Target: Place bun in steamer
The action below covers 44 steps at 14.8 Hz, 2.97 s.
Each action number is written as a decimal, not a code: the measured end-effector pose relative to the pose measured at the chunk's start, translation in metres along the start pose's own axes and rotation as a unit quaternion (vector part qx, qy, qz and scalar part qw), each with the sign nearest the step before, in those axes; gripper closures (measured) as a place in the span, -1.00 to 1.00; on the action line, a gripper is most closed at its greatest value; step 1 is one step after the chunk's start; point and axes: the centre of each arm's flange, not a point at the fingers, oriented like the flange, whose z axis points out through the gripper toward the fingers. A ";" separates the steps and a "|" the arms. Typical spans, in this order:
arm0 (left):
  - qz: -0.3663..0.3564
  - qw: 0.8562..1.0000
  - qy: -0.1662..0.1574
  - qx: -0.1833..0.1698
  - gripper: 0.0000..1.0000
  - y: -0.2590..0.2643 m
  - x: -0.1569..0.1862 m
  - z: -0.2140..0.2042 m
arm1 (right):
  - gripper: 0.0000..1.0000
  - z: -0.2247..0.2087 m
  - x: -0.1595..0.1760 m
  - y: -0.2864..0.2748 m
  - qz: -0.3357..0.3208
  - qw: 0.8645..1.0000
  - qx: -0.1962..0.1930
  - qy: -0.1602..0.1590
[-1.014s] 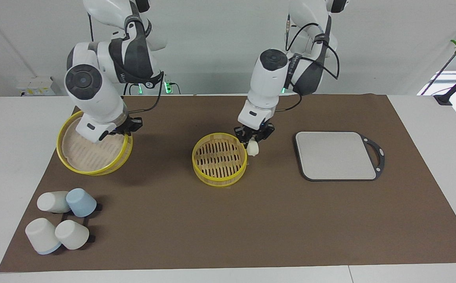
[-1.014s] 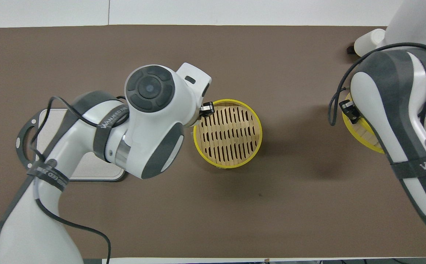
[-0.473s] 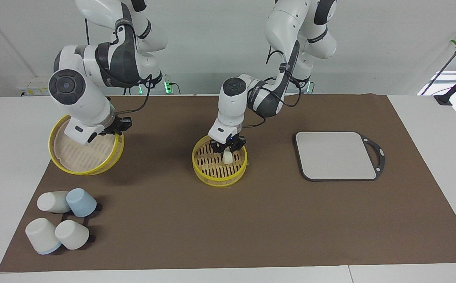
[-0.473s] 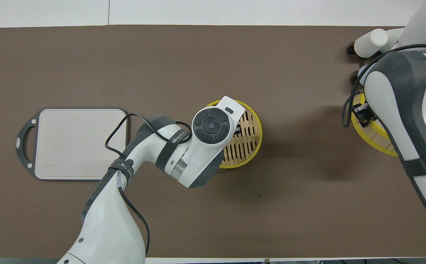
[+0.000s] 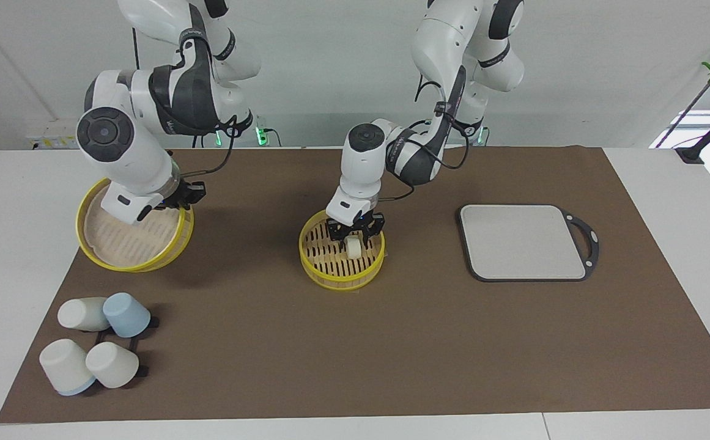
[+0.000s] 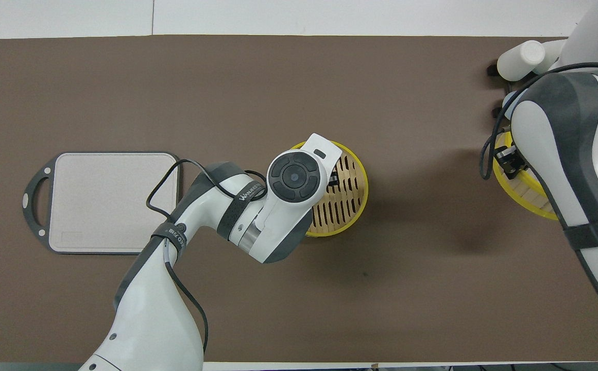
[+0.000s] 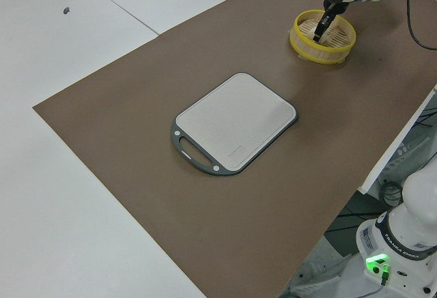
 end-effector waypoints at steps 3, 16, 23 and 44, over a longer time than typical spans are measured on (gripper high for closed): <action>-0.009 1.000 -0.005 0.008 -1.00 -0.010 0.007 -0.015 | 0.79 -0.008 0.007 -0.023 0.000 1.000 0.012 0.027; 0.014 0.999 -0.041 0.032 -1.00 -0.385 0.123 -0.258 | 0.79 0.046 0.041 -0.426 0.088 0.977 0.031 0.192; 0.025 0.998 -0.048 0.031 -1.00 -0.419 0.119 -0.275 | 0.79 0.066 0.055 -0.424 0.089 0.972 0.039 0.213; 0.056 0.996 -0.059 0.033 -1.00 -0.390 0.130 -0.298 | 0.80 0.077 0.056 -0.419 0.063 0.966 0.054 0.246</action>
